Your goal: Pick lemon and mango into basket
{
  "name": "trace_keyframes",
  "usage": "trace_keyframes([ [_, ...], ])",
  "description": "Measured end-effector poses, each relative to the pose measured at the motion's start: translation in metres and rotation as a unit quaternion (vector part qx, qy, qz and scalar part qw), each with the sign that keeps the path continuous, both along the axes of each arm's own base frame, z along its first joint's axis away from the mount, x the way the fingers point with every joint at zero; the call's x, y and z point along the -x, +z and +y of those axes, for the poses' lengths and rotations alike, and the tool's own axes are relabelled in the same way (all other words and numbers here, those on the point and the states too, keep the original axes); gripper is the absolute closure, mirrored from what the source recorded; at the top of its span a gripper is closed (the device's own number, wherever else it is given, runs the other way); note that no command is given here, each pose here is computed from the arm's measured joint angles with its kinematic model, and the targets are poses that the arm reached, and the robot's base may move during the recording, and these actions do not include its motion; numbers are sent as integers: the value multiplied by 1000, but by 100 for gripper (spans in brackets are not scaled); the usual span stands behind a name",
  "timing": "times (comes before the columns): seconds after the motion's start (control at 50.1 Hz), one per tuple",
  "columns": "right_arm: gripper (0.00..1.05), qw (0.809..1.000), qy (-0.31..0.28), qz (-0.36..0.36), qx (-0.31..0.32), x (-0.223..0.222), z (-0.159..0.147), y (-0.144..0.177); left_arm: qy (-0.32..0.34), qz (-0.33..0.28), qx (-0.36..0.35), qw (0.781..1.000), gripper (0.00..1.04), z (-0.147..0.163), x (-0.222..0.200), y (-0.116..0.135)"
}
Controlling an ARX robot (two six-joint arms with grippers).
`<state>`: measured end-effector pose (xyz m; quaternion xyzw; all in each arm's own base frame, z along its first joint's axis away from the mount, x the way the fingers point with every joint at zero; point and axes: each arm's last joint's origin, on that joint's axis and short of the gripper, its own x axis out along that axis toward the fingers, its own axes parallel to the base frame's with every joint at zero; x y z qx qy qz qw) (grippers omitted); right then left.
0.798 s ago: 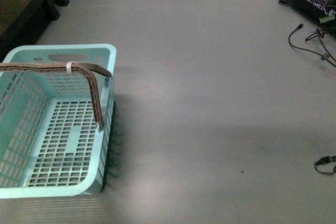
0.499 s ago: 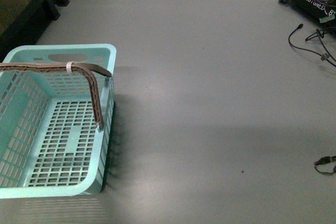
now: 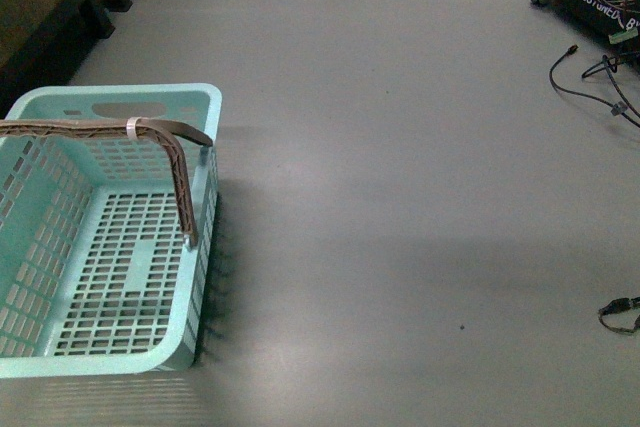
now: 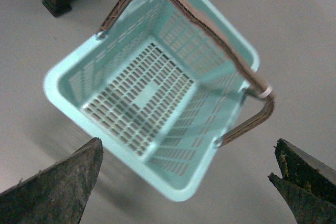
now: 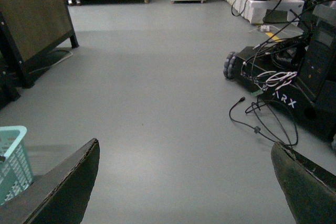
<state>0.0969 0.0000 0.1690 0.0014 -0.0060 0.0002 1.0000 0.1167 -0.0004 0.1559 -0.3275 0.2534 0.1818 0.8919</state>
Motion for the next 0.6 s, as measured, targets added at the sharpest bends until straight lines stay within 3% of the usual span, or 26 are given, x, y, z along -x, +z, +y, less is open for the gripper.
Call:
trace_keyframes([
  [0.14, 9, 1000, 0, 0, 0, 0, 0, 0, 92, -39, 134, 986, 7, 18, -29, -6],
  [0.399, 9, 1000, 0, 0, 0, 0, 0, 0, 115, -42, 202, 972, 7, 24, -120, -33],
  [0.598, 9, 1000, 0, 0, 0, 0, 0, 0, 118, 9, 223, 968, 7, 18, -174, -85],
])
